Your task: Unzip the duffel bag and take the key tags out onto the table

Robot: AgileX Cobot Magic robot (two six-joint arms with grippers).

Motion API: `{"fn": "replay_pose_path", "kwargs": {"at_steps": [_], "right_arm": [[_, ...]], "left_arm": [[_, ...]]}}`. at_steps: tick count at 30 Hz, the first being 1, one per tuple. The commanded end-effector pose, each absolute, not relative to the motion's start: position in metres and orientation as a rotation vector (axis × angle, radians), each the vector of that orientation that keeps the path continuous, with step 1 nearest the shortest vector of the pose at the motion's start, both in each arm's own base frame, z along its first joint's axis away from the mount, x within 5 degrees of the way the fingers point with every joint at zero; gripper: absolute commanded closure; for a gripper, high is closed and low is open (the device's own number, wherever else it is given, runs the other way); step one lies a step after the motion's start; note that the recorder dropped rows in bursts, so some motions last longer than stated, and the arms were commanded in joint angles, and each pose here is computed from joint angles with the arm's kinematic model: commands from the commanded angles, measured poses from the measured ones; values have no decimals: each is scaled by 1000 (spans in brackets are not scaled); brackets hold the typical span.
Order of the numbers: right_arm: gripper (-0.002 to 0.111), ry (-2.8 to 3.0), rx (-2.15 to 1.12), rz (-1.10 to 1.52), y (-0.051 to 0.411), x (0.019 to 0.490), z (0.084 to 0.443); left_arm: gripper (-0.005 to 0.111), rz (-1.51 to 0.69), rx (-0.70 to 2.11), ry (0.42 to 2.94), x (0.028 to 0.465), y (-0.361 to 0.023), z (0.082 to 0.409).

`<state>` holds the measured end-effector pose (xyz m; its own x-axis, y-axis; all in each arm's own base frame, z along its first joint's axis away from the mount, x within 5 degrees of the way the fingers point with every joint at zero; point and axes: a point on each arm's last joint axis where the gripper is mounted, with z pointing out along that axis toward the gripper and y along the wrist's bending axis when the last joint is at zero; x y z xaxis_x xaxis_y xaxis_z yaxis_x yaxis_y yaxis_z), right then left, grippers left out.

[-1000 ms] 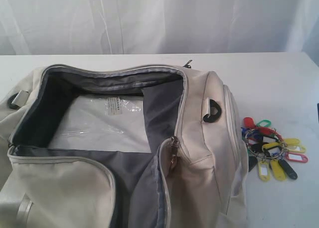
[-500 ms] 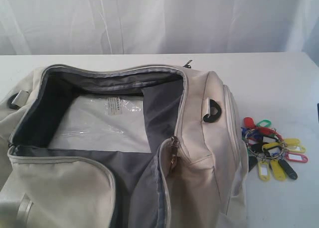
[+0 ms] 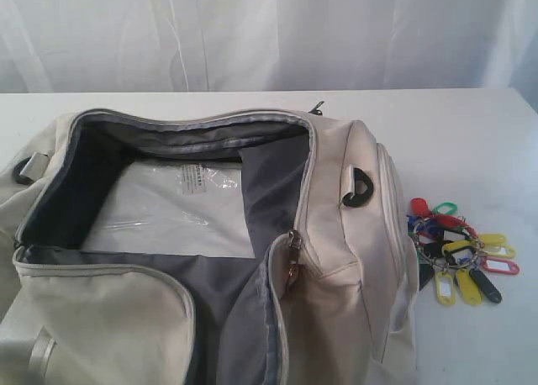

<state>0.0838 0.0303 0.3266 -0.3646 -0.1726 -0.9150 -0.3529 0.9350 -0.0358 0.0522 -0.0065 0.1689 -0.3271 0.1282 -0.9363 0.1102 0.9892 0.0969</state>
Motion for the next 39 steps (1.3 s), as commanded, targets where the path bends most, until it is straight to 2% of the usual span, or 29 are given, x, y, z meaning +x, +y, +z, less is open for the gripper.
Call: {"fn": "replay_pose_path", "kwargs": {"at_steps": [1,8,14,20,39], "right_arm": [[108,1995,-386,190,28,79,290],[108,1995,-330,162,22,75,227],[108,1761,-207,125,14,70,192],[108,1847,-129,52,6,60,183],[108,1778,-123,54,5,54,186]], "left_arm": [[107,8,155,1904,52,-6,168],[107,5,152,1904,52,-7,168],[107,5,152,1904,52,-7,168],[107,5,152,1904,52,-7,168],[107,5,153,1904,52,-7,168]]}}
